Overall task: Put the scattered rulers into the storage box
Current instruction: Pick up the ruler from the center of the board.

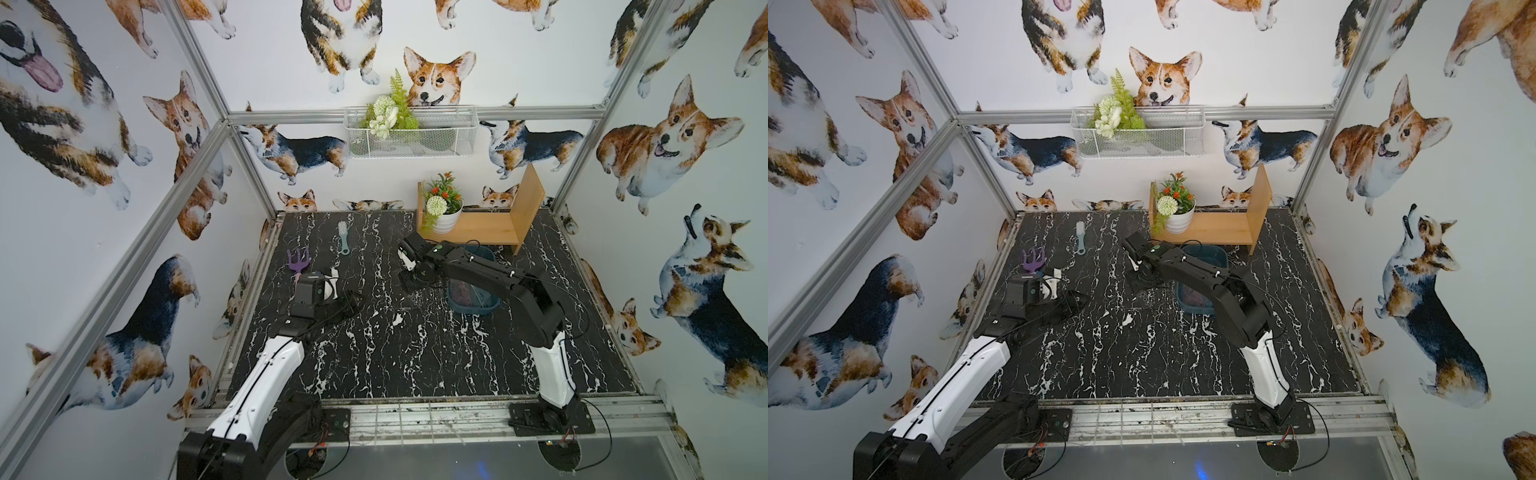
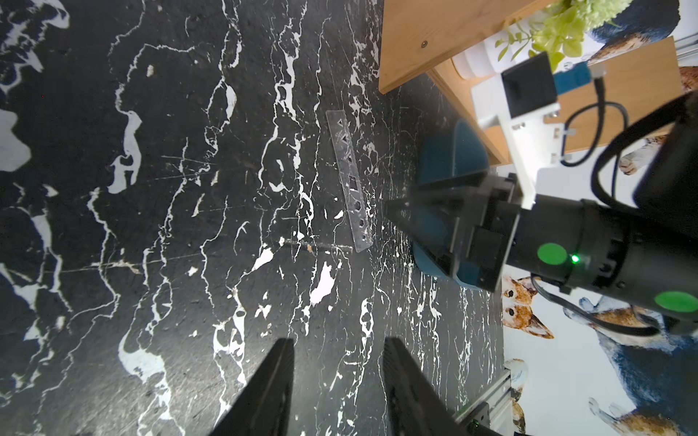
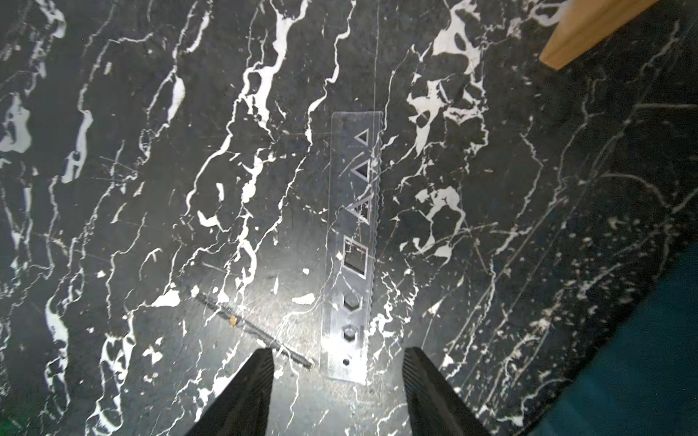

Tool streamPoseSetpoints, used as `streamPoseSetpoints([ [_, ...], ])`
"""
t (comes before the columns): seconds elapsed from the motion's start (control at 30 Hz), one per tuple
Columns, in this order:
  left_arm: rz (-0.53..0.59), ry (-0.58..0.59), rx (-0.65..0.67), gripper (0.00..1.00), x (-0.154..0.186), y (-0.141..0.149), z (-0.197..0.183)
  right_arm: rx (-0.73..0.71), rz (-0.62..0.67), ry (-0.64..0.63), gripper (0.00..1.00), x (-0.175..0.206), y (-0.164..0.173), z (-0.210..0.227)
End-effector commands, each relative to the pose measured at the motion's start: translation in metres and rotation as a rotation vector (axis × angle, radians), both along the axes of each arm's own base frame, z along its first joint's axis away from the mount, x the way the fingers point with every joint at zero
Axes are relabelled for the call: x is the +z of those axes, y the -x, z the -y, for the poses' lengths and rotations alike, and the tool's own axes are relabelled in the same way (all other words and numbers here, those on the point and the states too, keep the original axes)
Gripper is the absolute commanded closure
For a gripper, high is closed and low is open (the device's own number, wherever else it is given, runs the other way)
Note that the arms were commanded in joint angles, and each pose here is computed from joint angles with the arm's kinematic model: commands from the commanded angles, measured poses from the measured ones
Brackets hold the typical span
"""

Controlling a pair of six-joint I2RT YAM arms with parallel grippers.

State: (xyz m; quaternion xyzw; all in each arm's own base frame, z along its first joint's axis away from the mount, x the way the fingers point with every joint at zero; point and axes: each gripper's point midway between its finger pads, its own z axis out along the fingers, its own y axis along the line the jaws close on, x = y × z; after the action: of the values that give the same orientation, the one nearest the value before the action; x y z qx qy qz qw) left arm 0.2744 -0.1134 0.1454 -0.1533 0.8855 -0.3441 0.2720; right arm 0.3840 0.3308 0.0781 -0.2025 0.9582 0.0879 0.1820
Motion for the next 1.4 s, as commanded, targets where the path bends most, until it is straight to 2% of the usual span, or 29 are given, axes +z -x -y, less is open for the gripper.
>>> streamPoseSetpoints([
  [0.0, 0.001, 0.002, -0.016, 0.55, -0.002, 0.002, 0.001, 0.004, -0.01, 0.066, 0.39, -0.011, -0.002, 0.005],
  [0.2, 0.001, 0.008, -0.019, 0.55, -0.003, 0.002, 0.002, 0.013, -0.015, 0.137, 0.4, -0.029, -0.009, 0.0],
  [0.67, -0.004, 0.01, -0.027, 0.55, -0.008, 0.005, 0.002, 0.021, -0.038, 0.178, 0.41, -0.052, -0.011, -0.008],
  [1.0, 0.0, 0.021, -0.024, 0.55, -0.008, 0.008, 0.002, 0.001, -0.089, 0.156, 0.61, -0.063, 0.001, -0.007],
  [1.37, 0.015, 0.041, -0.021, 0.55, -0.004, 0.013, 0.003, -0.053, -0.11, 0.13, 0.65, -0.057, 0.032, 0.006],
])
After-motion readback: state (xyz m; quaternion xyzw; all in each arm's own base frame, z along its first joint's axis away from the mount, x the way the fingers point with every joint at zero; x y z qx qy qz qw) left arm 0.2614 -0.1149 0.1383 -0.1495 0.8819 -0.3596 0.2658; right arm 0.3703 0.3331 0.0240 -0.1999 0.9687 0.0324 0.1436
